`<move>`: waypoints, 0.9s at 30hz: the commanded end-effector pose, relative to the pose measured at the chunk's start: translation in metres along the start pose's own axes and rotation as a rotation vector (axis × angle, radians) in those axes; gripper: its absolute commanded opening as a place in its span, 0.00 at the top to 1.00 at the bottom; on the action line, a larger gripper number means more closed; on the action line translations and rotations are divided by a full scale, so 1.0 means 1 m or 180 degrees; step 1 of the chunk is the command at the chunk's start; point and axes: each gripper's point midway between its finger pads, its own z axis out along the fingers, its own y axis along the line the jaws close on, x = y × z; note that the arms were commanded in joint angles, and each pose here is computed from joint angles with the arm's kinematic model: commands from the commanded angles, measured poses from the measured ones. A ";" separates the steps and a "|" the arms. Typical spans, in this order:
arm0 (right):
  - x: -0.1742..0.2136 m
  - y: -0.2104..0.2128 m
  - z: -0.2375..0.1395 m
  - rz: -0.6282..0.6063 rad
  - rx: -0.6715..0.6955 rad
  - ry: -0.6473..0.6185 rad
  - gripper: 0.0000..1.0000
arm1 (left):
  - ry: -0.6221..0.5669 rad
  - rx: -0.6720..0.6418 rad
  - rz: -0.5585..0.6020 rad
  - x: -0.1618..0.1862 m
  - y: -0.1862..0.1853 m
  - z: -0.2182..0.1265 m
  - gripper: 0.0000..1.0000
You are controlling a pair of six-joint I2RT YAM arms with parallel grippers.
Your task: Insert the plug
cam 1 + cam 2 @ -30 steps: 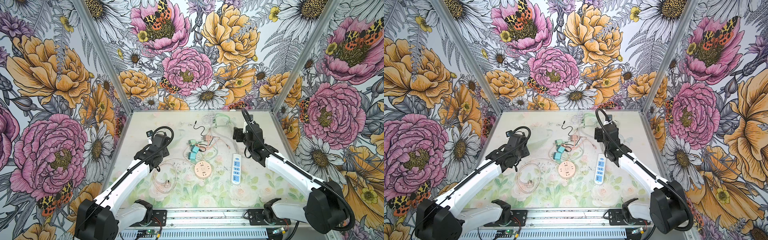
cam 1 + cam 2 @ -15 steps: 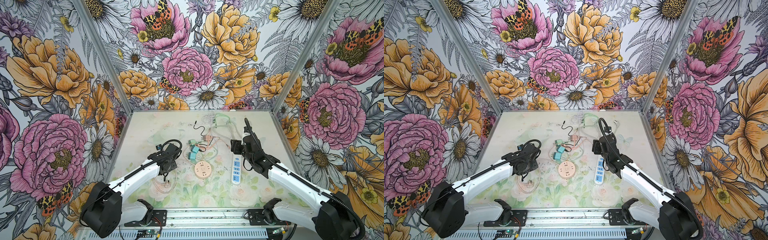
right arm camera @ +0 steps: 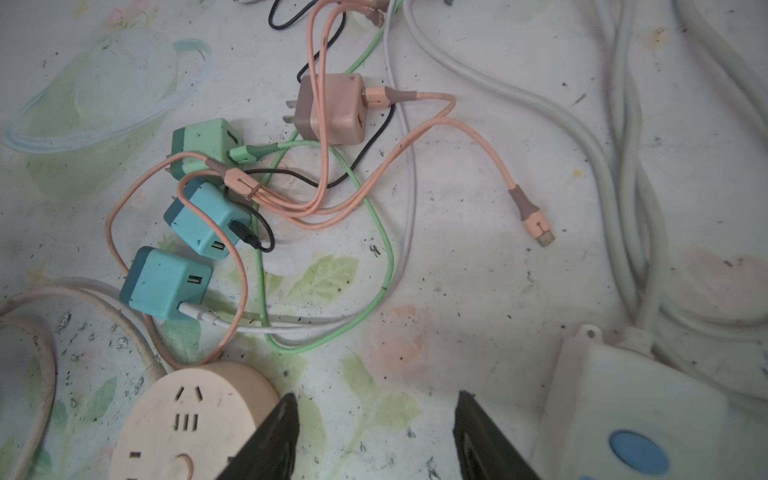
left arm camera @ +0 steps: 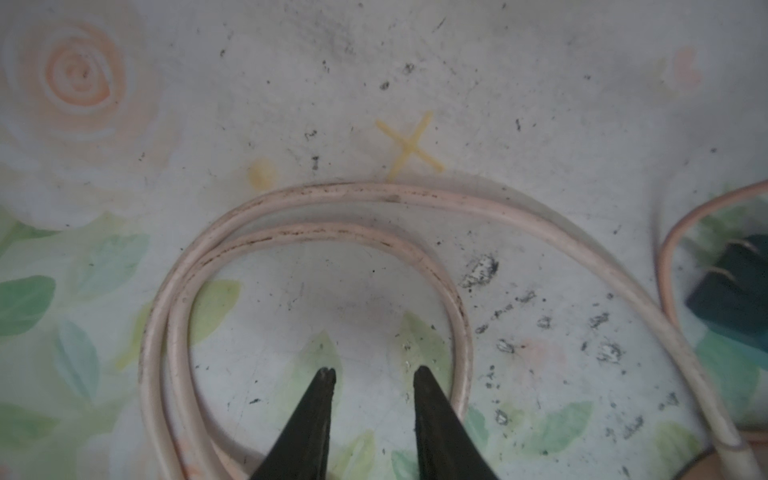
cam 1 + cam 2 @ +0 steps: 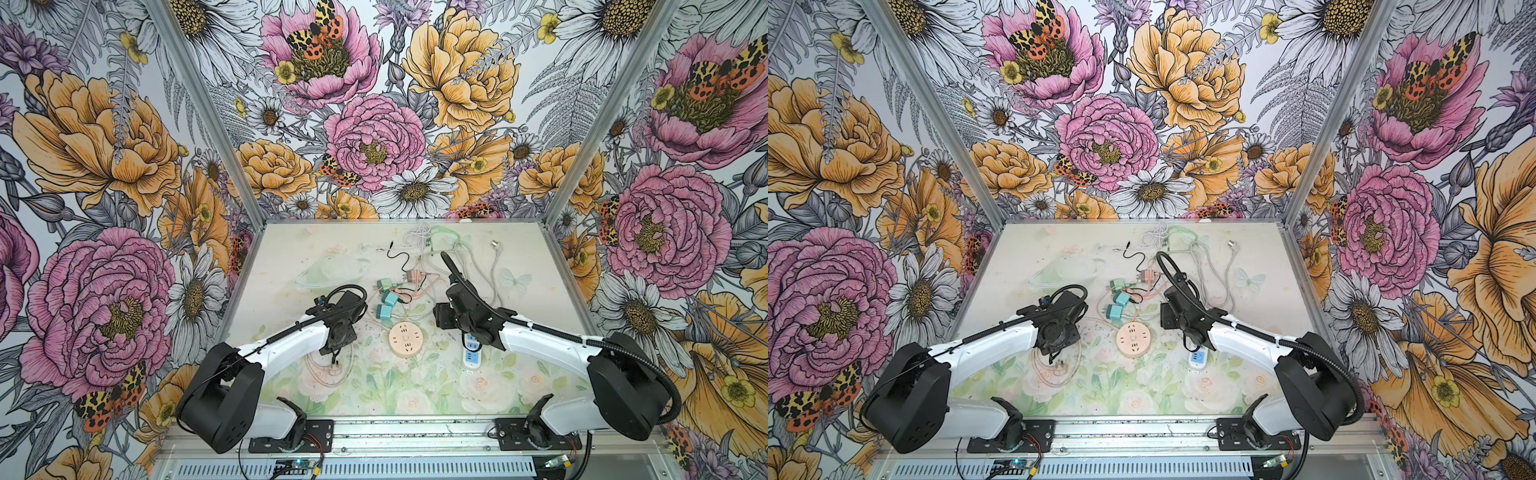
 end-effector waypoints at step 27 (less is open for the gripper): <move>0.011 0.050 0.032 0.0275 -0.0578 0.0183 0.42 | 0.0058 0.0287 -0.0131 -0.013 -0.019 0.016 0.67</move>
